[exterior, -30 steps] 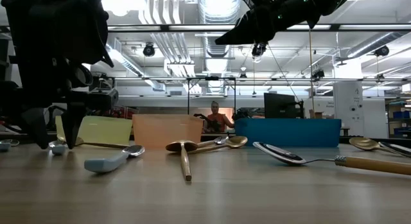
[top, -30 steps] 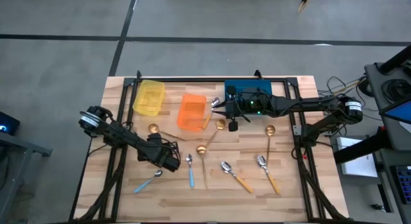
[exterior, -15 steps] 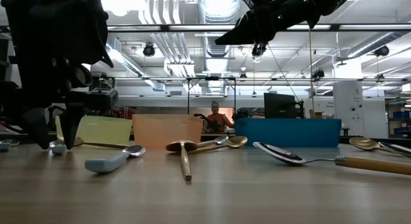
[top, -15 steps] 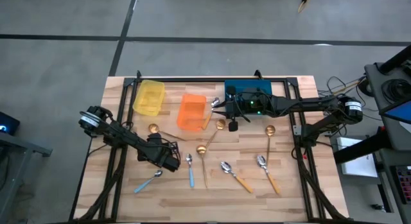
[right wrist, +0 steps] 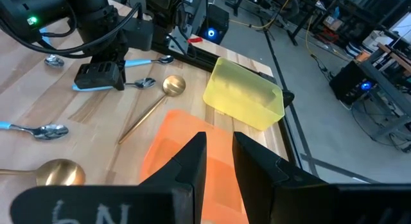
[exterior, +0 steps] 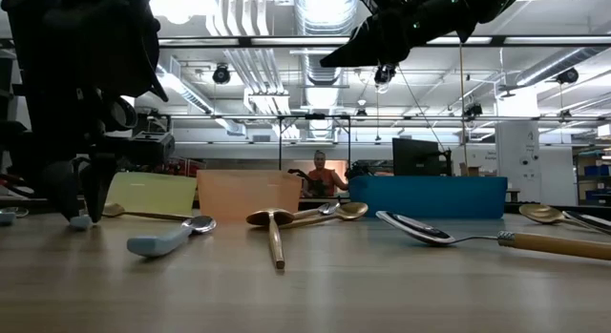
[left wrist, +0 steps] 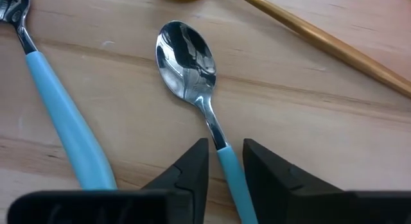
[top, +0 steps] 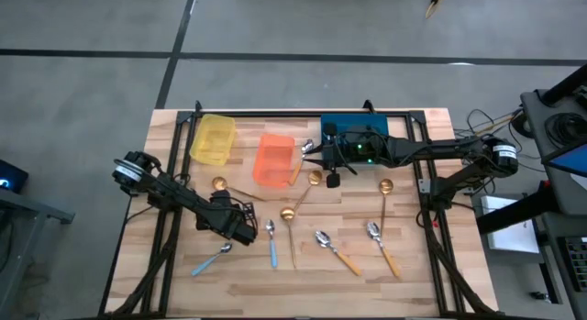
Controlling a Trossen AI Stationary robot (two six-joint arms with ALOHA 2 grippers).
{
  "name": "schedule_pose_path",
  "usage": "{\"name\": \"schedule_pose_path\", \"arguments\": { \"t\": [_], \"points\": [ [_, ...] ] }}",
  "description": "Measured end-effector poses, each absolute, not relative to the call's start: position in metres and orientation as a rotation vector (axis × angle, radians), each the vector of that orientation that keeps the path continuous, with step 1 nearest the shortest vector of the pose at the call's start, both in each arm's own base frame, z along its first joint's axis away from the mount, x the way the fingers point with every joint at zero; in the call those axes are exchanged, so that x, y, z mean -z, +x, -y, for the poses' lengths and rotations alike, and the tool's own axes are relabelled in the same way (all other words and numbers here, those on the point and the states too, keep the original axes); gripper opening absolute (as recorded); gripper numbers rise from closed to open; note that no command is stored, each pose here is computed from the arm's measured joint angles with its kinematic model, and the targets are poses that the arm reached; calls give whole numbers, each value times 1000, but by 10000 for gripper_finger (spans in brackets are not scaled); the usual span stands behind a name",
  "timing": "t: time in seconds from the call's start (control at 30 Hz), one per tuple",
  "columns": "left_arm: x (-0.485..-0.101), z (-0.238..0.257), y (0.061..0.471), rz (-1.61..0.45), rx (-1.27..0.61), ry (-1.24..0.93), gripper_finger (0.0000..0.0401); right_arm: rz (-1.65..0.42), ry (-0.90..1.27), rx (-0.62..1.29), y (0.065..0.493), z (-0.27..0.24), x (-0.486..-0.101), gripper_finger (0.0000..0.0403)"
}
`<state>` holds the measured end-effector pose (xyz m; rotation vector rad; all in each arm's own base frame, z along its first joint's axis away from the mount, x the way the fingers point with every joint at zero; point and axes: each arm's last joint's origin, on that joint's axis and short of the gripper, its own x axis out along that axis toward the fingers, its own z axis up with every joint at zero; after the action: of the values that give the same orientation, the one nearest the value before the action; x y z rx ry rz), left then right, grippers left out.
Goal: Sort silverware by color (type)
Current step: Put the blue spoon into the orange bin
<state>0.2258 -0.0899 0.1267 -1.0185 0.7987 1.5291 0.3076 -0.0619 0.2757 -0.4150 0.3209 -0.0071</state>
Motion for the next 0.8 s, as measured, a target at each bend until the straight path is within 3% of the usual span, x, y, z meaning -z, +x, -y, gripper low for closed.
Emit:
{"name": "schedule_pose_path", "arguments": {
  "t": [0.6, 0.8],
  "points": [
    [-127, 90, 226, -822, -1517, -1006, 74, -321, -416, 7, 308, 62, -276, 68],
    [-126, 90, 226, -822, -1517, -1006, 32, -322, -416, 7, 308, 62, -276, 68]
  ]
}}
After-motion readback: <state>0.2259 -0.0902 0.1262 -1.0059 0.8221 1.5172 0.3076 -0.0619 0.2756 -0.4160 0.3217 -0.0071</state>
